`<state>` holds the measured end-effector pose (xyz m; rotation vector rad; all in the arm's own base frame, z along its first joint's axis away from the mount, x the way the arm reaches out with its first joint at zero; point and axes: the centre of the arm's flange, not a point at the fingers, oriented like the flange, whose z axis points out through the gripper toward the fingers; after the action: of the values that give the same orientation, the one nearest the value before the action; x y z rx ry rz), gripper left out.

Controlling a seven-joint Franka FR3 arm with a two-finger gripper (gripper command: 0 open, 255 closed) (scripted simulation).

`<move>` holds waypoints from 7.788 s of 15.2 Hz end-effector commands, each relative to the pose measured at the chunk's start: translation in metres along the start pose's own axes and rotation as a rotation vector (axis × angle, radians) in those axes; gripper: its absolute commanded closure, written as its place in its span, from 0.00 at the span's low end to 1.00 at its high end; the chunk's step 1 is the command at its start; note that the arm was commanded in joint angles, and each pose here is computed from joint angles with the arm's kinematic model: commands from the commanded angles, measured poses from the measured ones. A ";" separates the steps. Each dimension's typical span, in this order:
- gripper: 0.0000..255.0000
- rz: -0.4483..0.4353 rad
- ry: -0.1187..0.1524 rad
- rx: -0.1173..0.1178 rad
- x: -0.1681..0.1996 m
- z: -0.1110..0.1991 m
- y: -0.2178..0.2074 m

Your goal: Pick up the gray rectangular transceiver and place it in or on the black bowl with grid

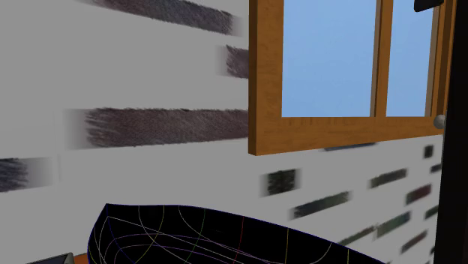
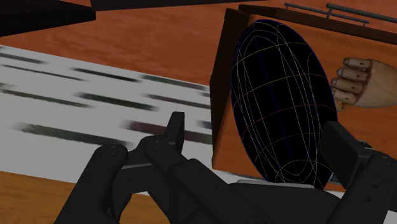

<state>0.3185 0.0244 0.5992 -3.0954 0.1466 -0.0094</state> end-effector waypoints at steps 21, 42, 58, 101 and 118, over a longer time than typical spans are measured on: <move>0.00 0.077 0.018 -0.033 0.132 0.154 -0.172; 0.00 0.146 0.034 -0.062 0.264 0.309 -0.310; 1.00 0.146 0.034 -0.062 0.265 0.334 -0.310; 1.00 0.146 0.034 -0.062 0.236 0.155 -0.272; 1.00 0.146 0.034 -0.062 0.150 0.163 -0.140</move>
<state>0.4825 0.1560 0.4489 -3.1389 0.3814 -0.0518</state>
